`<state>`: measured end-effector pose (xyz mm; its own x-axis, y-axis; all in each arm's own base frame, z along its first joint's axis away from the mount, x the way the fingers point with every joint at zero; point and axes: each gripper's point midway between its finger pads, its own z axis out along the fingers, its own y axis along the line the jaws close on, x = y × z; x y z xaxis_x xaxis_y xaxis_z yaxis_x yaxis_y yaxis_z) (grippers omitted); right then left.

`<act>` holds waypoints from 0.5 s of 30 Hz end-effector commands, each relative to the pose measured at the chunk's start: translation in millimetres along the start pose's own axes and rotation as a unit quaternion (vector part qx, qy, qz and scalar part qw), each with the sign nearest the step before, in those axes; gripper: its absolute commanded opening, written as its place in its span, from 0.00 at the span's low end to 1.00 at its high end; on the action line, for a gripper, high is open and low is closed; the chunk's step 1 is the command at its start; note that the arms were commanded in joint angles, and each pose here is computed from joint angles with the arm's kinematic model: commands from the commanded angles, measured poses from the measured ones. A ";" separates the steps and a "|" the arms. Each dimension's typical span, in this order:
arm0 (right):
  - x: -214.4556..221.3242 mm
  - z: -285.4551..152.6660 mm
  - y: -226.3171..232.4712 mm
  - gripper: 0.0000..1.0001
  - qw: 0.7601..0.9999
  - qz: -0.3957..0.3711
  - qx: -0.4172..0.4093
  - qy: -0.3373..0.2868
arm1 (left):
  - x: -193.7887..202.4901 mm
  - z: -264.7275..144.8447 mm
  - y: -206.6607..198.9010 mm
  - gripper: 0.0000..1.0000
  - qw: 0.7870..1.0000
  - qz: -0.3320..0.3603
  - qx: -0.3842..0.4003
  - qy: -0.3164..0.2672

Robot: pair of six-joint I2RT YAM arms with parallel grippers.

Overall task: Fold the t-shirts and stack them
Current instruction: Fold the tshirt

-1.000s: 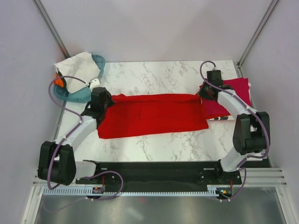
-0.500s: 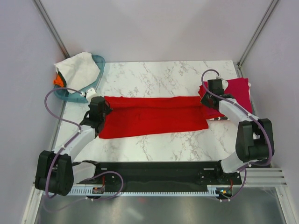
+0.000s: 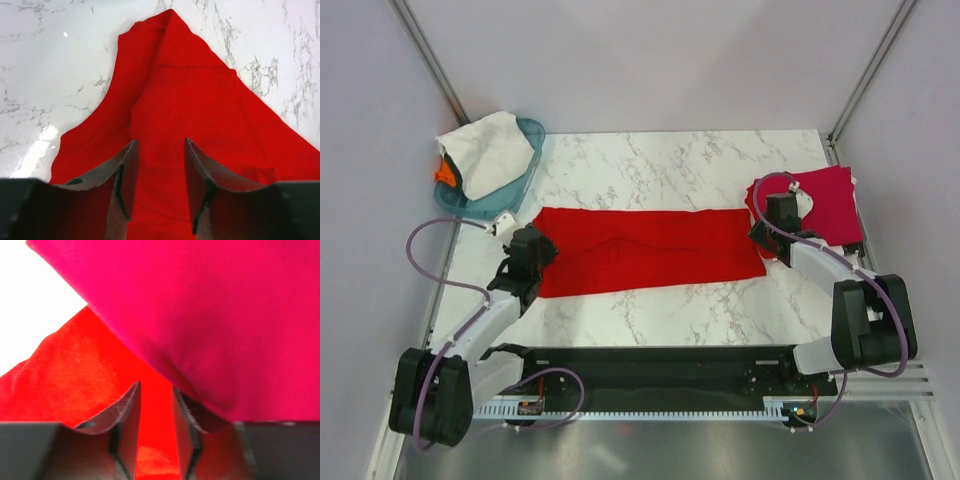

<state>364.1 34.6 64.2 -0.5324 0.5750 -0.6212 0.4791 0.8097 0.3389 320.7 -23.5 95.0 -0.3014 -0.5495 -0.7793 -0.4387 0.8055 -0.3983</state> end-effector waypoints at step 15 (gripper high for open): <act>-15.0 -33.6 115.1 0.42 0.987 -0.104 -0.116 -0.044 | -42.6 -11.9 -30.8 0.81 1.000 -0.026 0.005 -0.001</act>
<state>392.0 97.4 121.7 -0.5163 0.4331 -0.7388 0.2707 0.9010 0.3390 327.9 -28.5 141.6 -0.2678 -0.5795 -0.7697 -0.4192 0.7894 -0.4485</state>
